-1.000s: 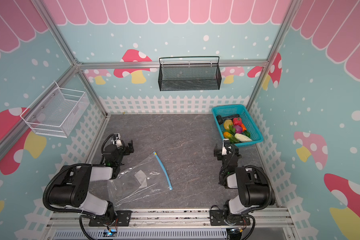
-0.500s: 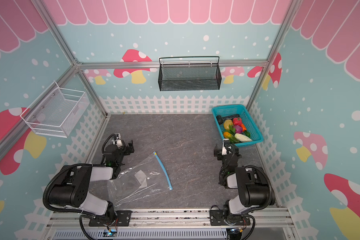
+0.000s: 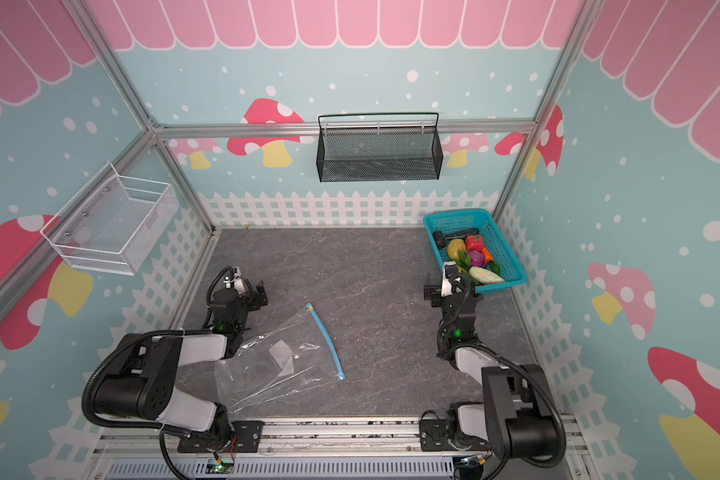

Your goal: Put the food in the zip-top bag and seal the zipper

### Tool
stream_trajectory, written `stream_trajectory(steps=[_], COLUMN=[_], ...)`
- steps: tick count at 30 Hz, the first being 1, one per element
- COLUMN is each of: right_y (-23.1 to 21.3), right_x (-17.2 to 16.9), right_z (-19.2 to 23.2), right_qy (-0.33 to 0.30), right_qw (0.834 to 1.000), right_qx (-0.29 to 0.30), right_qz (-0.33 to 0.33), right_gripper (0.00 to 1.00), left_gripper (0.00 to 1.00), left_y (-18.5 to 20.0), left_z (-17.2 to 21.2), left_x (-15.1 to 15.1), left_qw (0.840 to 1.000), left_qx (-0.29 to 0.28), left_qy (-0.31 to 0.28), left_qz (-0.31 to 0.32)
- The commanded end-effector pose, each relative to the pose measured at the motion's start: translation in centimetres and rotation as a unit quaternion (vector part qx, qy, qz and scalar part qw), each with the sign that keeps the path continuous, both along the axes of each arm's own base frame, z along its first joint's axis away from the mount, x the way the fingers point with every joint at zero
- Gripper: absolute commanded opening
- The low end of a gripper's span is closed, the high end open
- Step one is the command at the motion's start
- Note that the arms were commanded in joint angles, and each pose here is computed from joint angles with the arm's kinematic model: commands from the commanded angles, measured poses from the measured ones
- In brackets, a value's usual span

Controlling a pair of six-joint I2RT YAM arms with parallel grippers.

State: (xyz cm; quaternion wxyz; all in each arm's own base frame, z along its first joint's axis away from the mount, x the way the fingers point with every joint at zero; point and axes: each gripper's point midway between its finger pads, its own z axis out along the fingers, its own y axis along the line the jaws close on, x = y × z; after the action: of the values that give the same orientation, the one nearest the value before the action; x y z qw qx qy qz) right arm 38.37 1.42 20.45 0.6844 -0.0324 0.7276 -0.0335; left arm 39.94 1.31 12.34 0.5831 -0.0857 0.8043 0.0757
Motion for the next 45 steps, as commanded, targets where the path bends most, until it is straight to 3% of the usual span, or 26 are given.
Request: stream_trajectory(steps=[1,3,6,11,15,19,23,27,32,38,45], right_y=[2.5,4.4,8.3,14.6,19.7,23.5,26.3,28.6,29.4,29.8,30.4], right_x=[-1.0,-1.6,-2.6,-3.8,-4.7,-5.6,-7.3,-9.4,-11.9,-14.8,-16.5], right_z=[-1.5,-1.2,-1.5,-3.9,-6.3,-8.4,-8.8,-8.8,-9.6,-10.0,-11.0], right_qy=[0.061,0.068,0.094,0.183,0.255,0.316,0.344,0.366,0.389,0.413,0.429], right_qw=[0.995,0.991,0.98,0.944,0.903,0.867,0.835,0.807,0.783,0.751,0.735], right_qx=[0.066,0.089,0.111,0.168,0.197,0.195,0.196,0.18,0.162,0.172,0.174], right_qz=[0.048,0.079,0.133,0.219,0.285,0.332,0.381,0.426,0.458,0.487,0.496], right_gripper=[0.98,0.98,0.98,0.98,0.98,0.98,0.98,0.98,0.98,0.99,0.97], left_gripper=[1.0,1.0,1.0,0.99,0.99,0.97,0.91,0.89,0.89,0.89,0.85], left_y=[0.9,0.2,-2.6,-7.8,-13.1,-13.5,-14.6,-13.9,-12.2,-11.1,-10.5], left_z=[5.0,7.1,8.5,8.8,6.2,4.5,2.6,0.5,-0.8,-1.3,-3.1], left_x=[-0.5,-1.2,-2.7,-5.8,-9.1,-11.9,-14.7,-17.0,-18.4,-19.4,-19.6], left_qw=[0.996,0.995,0.994,0.986,0.949,0.928,0.898,0.884,0.886,0.886,0.882], left_qx=[0.04,0.013,-0.071,-0.137,-0.224,-0.231,-0.274,-0.263,-0.248,-0.268,-0.285], left_qy=[-0.007,-0.004,0.032,0.095,0.21,0.284,0.337,0.382,0.389,0.377,0.375], left_qz=[0.082,0.102,0.073,0.015,-0.067,-0.063,-0.076,-0.066,-0.042,-0.025,0.009])
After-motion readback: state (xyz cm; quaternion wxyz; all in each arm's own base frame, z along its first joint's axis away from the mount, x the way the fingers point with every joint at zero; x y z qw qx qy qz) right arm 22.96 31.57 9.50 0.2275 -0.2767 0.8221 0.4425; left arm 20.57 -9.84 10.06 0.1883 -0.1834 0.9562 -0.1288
